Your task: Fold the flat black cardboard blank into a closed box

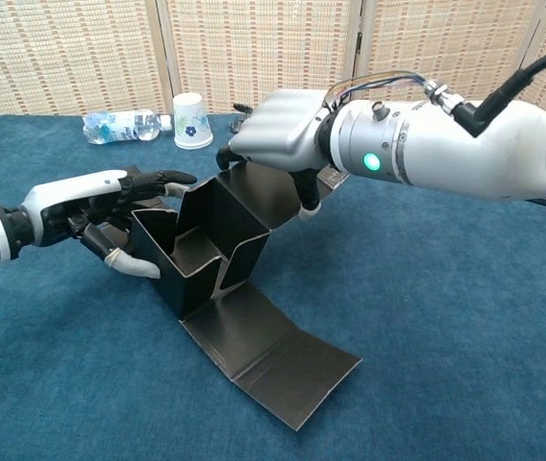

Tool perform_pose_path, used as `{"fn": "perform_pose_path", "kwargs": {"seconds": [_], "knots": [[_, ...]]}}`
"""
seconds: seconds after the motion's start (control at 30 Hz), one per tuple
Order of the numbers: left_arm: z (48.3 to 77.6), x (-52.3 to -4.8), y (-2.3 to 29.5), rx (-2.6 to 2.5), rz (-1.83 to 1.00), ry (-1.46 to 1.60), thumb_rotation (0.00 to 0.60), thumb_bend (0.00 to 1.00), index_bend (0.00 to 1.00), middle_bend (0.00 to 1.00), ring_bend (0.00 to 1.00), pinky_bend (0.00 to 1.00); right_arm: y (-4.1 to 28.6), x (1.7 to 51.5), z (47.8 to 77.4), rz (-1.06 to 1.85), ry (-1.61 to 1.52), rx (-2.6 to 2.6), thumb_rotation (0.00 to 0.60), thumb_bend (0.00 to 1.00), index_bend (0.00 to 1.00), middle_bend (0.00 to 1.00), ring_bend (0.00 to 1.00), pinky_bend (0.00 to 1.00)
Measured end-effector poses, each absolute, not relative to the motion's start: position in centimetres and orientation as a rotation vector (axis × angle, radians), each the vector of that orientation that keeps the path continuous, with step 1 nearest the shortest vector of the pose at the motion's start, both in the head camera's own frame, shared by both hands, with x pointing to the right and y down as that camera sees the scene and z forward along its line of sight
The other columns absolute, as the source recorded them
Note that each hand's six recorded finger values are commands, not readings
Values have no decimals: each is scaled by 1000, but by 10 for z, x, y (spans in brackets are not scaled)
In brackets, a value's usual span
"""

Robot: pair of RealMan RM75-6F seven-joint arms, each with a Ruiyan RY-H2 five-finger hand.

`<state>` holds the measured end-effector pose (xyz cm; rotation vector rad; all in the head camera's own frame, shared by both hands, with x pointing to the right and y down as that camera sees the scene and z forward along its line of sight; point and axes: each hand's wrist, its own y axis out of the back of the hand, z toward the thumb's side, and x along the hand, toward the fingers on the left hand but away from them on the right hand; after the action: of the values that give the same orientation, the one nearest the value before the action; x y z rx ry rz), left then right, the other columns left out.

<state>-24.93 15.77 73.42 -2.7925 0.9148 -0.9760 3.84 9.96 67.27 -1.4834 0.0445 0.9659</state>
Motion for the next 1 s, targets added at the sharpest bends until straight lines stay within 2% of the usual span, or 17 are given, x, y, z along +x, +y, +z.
{"fn": "perform_pose_path", "kwargs": {"seconds": [1.0], "knots": [[744,-239,165,-2995,-990,866,600,71,0,0,448,653,100,28,665,853,45,-1476,600,244,278,298,799,943]]}}
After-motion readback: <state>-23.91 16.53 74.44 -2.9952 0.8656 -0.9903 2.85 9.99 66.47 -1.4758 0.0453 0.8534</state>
